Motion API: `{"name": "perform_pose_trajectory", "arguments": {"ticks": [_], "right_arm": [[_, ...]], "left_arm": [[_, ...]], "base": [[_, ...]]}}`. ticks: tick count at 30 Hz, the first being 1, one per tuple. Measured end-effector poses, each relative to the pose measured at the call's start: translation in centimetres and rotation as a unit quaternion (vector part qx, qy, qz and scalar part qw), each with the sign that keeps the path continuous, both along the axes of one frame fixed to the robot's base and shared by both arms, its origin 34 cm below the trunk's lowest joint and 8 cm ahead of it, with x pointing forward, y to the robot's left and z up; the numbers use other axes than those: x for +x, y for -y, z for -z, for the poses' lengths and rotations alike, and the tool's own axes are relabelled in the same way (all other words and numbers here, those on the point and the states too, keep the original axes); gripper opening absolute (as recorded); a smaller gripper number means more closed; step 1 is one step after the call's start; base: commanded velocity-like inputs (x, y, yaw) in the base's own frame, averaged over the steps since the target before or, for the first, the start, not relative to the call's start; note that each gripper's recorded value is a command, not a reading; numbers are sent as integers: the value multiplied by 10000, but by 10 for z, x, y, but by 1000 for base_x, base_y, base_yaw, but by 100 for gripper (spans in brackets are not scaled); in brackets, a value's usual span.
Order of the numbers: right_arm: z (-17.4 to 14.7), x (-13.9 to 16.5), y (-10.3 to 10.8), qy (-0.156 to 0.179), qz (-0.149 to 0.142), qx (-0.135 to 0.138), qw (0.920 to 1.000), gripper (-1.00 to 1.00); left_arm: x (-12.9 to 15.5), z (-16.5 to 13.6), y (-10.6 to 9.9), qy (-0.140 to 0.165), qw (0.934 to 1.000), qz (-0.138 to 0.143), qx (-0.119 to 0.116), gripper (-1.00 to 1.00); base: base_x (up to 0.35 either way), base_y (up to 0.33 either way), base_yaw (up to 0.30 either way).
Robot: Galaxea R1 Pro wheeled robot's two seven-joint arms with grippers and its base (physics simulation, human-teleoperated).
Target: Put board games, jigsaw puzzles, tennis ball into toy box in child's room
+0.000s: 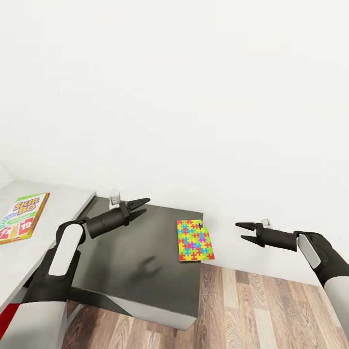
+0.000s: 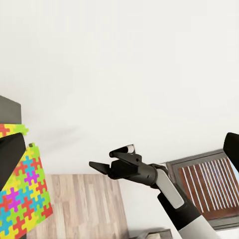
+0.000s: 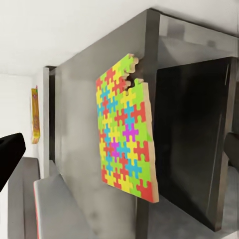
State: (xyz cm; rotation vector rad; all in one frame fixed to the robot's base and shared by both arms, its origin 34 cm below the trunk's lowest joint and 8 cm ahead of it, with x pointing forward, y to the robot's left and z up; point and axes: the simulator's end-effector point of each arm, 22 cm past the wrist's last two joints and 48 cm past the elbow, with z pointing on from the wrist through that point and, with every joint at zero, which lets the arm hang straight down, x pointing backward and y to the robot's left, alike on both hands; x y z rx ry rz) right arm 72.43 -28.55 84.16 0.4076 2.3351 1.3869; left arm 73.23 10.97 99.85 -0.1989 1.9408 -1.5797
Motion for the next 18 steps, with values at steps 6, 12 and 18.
{"name": "perform_pose_trajectory", "arguments": {"ticks": [6,12,18], "right_arm": [[8,1,1,-1,6,-10,10000,100],[19,1,3,-39,25,-89,9999,100],[34,1,7,-114,60,-198,9997,100]], "left_arm": [[1,10,0,-22,10000,-12,38,100],[3,19,0,-43,10000,-29,72,100],[4,28,0,-52,9999,-34,86,100]], "base": [[0,0,3],[0,0,1],[0,0,0]]}}
